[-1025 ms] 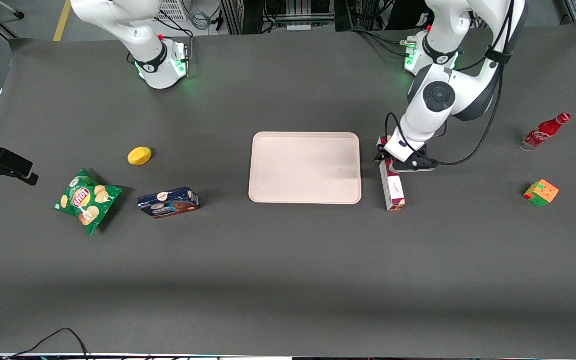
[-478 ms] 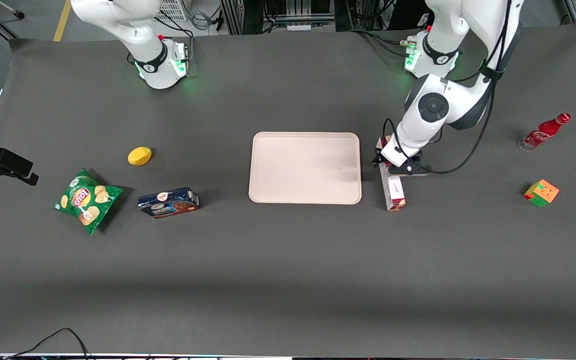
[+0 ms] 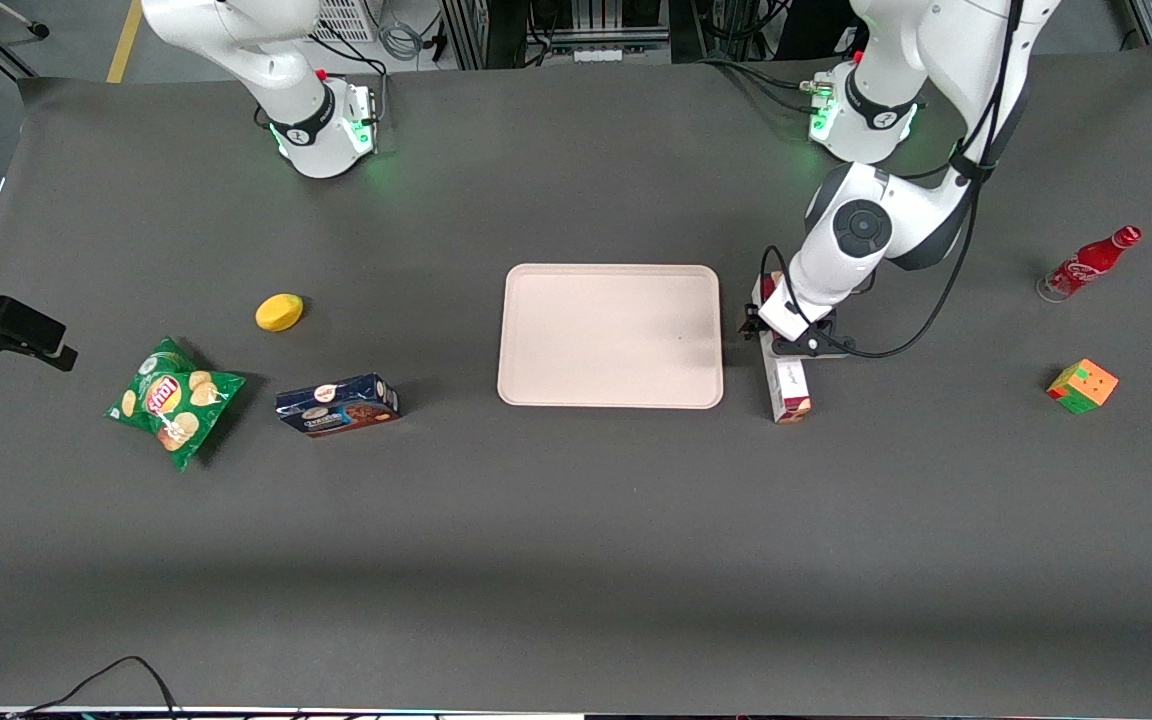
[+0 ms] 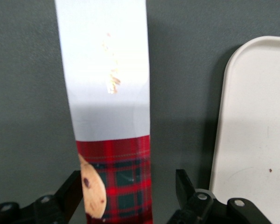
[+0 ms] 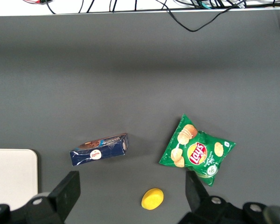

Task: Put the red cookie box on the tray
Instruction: 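Lower the open left gripper around the cookie box and close it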

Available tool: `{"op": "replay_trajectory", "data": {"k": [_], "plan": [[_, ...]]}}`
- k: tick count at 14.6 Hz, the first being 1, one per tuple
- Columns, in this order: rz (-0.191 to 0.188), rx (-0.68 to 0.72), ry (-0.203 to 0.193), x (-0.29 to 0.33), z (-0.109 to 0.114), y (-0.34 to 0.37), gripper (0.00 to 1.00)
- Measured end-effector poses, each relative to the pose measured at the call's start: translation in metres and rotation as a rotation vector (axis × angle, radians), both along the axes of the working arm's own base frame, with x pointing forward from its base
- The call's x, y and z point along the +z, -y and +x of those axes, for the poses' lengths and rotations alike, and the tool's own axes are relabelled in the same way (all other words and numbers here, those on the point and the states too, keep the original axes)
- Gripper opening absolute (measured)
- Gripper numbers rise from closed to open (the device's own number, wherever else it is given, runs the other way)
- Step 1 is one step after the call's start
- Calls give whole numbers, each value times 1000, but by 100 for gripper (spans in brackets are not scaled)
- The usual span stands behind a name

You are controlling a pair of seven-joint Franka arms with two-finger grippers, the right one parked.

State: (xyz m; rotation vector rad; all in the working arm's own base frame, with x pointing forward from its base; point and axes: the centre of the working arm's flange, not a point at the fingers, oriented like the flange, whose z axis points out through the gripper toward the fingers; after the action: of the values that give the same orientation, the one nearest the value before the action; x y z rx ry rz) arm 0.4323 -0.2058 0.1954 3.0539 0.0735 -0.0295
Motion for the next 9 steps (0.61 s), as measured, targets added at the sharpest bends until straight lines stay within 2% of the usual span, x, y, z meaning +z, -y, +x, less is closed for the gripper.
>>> {"op": "replay_trajectory", "data": {"k": [5, 9], "plan": [[2, -10, -1, -5, 0, -1, 86], [-2, -6, 13, 0, 6, -1, 42]]}}
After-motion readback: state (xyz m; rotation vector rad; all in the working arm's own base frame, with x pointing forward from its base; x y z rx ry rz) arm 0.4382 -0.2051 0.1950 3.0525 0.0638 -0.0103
